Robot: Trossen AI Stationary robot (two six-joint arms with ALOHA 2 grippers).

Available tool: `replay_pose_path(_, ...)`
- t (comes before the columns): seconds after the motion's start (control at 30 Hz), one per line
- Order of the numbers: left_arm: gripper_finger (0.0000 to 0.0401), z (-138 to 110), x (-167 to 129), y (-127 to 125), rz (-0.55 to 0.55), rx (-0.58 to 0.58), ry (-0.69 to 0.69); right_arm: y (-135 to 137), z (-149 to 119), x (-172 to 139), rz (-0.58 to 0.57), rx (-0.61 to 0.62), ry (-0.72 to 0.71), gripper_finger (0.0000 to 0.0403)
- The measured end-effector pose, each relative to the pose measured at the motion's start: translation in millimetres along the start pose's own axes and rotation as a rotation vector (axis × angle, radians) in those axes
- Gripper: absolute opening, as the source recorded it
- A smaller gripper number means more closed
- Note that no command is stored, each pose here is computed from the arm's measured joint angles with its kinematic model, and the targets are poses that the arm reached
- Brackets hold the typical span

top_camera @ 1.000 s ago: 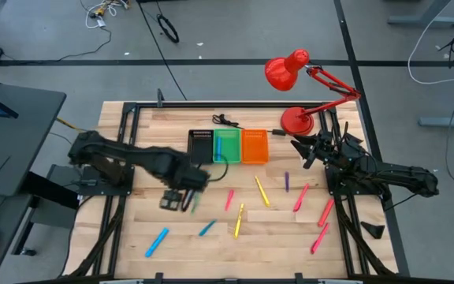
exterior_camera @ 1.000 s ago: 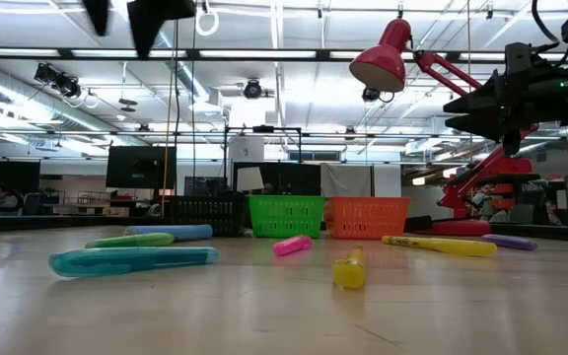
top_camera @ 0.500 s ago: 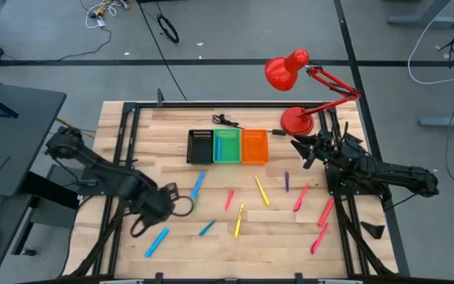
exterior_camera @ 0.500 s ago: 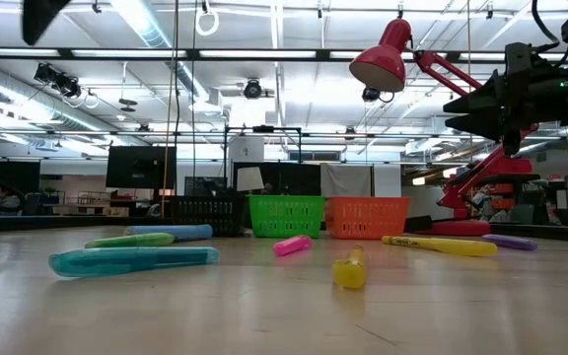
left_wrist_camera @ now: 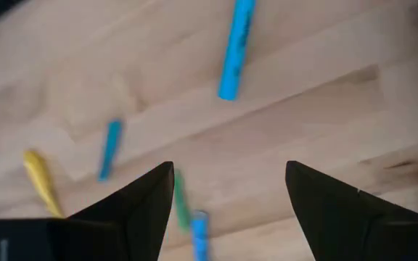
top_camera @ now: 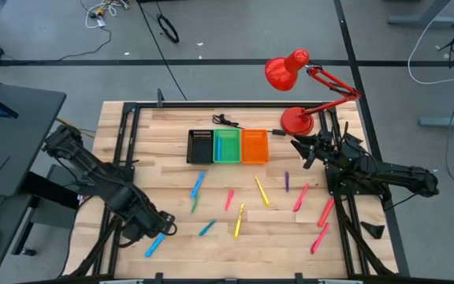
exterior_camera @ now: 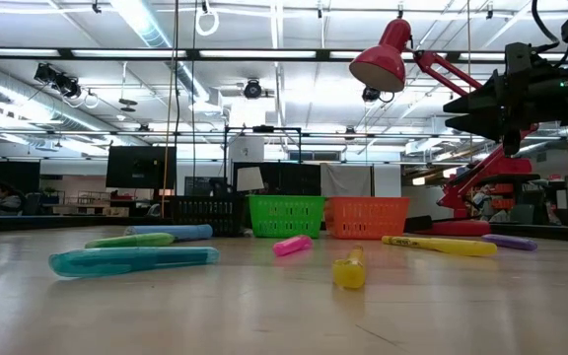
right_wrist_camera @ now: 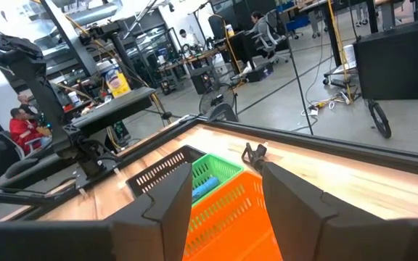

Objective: Pick & Place Markers
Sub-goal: Put the bottom large blue highlighter pen into the green bin

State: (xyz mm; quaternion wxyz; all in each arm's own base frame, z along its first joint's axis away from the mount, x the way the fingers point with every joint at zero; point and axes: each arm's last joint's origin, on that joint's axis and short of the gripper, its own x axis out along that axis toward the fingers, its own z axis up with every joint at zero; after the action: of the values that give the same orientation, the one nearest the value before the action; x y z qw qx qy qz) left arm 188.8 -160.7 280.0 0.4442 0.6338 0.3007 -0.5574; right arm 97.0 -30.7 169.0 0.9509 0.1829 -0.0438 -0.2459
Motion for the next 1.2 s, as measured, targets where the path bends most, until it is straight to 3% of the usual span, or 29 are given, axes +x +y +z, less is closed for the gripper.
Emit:
replay_pose_path(0.13, 0.0268, 5.9, 7.5, 2.8, 0.017, 0.05, -0.014, 0.0, 0.0, 0.0, 0.0, 0.0, 0.0, 0.017)
replay_pose_path(0.43, 0.0268, 11.2, 35.2, 12.8, -0.071, 0.062, -0.001, 0.0, 0.0, 0.0, 0.0, 0.0, 0.0, 0.017)
replay_pose_path(0.73, 0.0268, 36.3, 69.7, 19.0, -0.161, 0.121, -0.072, 0.0, 0.1, 0.0, 0.0, 0.0, 0.0, 0.017)
replay_pose_path(1.07, 0.0268, 46.1, 122.6, 3.9, -0.049, 0.143, -0.092, 0.0, 0.0, 0.0, 0.0, 0.0, 0.0, 0.017)
replay_pose_path(1.2, 0.0268, 44.0, 135.3, -1.5, -0.067, 0.14, -0.085, 0.0, 0.0, 0.0, 0.0, 0.0, 0.0, 0.017)
